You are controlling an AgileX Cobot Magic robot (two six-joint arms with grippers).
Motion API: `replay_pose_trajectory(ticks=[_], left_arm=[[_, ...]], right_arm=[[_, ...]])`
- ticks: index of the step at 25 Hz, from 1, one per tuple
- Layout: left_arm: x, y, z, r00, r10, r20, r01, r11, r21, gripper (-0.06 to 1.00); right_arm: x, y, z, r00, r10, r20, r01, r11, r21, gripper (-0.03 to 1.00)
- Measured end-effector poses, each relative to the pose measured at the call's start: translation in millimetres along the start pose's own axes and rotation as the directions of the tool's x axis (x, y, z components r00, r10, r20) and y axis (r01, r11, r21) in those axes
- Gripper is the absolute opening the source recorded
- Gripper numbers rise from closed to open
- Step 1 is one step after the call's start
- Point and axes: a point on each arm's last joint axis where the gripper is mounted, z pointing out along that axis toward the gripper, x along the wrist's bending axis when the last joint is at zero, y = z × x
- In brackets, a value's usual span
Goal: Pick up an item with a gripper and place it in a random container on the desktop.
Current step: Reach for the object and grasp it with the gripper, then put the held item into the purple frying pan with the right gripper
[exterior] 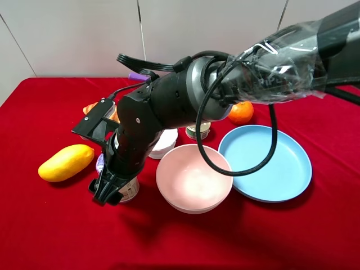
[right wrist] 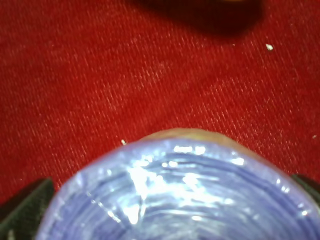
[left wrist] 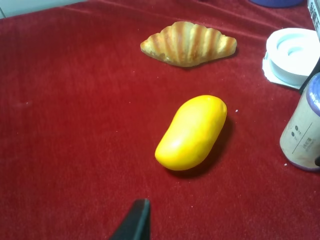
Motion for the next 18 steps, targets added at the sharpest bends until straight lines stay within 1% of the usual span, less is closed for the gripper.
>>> replay_pose_trajectory(ticks=[2, 4, 5, 18], left_arm=[[0.0, 0.0, 0.0, 1.0, 0.0, 0.0, 0.0, 1.0, 0.0, 0.98], [0.0, 0.0, 0.0, 1.0, 0.0, 0.0, 0.0, 1.0, 0.0, 0.98], [0.0, 0.0, 0.0, 1.0, 0.0, 0.0, 0.0, 1.0, 0.0, 0.98], [0.0, 0.0, 0.0, 1.0, 0.0, 0.0, 0.0, 1.0, 0.0, 0.98]], right_arm=[[0.0, 0.6, -1.3, 1.0, 0.0, 0.0, 0.0, 1.0, -0.003, 0.59], [0.0, 0.7, -1.7, 1.0, 0.0, 0.001, 0.0, 1.0, -0.004, 0.49], [0.0, 0.8, -1.7, 1.0, 0.0, 0.001, 0.0, 1.0, -0.005, 0.47], [0.0, 0.8, -1.7, 1.0, 0.0, 0.001, 0.0, 1.0, -0.005, 0.47]])
